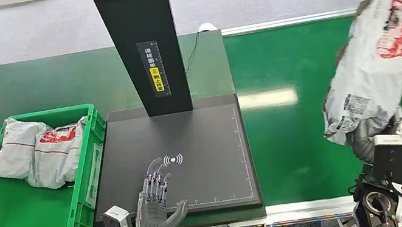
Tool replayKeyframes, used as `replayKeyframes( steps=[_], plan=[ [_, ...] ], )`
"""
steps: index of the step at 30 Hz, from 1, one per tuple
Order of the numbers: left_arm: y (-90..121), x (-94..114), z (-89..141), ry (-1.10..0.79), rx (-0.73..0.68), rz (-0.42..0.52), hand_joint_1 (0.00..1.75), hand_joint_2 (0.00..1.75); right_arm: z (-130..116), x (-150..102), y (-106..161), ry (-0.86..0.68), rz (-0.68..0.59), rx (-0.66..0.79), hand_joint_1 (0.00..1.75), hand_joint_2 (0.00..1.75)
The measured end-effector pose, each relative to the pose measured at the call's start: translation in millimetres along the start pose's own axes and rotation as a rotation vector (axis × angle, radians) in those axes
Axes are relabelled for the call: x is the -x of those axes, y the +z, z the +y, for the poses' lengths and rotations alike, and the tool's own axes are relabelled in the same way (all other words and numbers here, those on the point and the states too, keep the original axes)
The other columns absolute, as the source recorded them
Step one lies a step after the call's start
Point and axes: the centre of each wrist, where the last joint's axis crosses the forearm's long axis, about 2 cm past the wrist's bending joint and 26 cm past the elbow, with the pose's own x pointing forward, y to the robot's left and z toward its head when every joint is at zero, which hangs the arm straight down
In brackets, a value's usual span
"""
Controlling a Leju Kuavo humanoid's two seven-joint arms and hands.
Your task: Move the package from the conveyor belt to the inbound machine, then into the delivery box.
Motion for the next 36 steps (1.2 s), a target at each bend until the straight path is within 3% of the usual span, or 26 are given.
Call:
replayKeyframes(
  steps=[2, 5, 12, 17, 22, 23, 24, 27, 28, 36],
  plan=[
    [-0.1, 0.0, 0.1, -0.001, 0.002, -0.001, 0.00, 1.75, 9.9, -1.9, 1.3, -0.029, 0.009, -0.079, 1.75, 1.75],
    [-0.7, 0.3, 0.6, -0.003, 0.006, -0.004, 0.00, 1.75, 44.5, -6.7, 11.5, -0.097, 0.045, -0.312, 1.75, 1.75],
    [-2.5, -1.5, 4.1, -0.031, -0.006, -0.027, 0.00, 1.75, 117.1, -15.0, 54.6, -0.242, 0.142, -0.766, 1.75, 1.75],
    [-3.9, -14.2, 15.4, -0.099, -0.089, -0.101, 0.00, 1.75, 138.4, -20.7, 84.2, -0.271, 0.202, -0.952, 1.75, 1.75],
    [-2.5, -35.9, 30.5, -0.175, -0.188, -0.188, 0.00, 1.75, 145.4, -23.4, 97.7, -0.260, 0.237, -1.021, 1.75, 1.75],
    [-2.1, -39.9, 32.3, -0.186, -0.201, -0.202, 0.00, 1.75, 146.1, -23.4, 97.9, -0.263, 0.241, -1.024, 1.67, 1.75],
    [-1.5, -43.7, 33.8, -0.196, -0.212, -0.217, 0.00, 1.75, 146.6, -23.1, 97.8, -0.268, 0.246, -1.025, 1.44, 1.75],
    [1.0, -52.2, 37.0, -0.223, -0.242, -0.251, 0.00, 1.75, 147.0, -22.1, 97.3, -0.267, 0.257, -1.018, 0.20, 1.75],
    [1.9, -54.4, 37.8, -0.232, -0.253, -0.261, 0.00, 1.75, 147.0, -21.8, 97.2, -0.260, 0.260, -1.011, 0.00, 1.75],
    [5.0, -66.3, 40.0, -0.285, -0.298, -0.312, 0.00, 1.75, 143.9, -21.0, 97.4, -0.220, 0.259, -0.911, 0.00, 1.75]
  ],
)
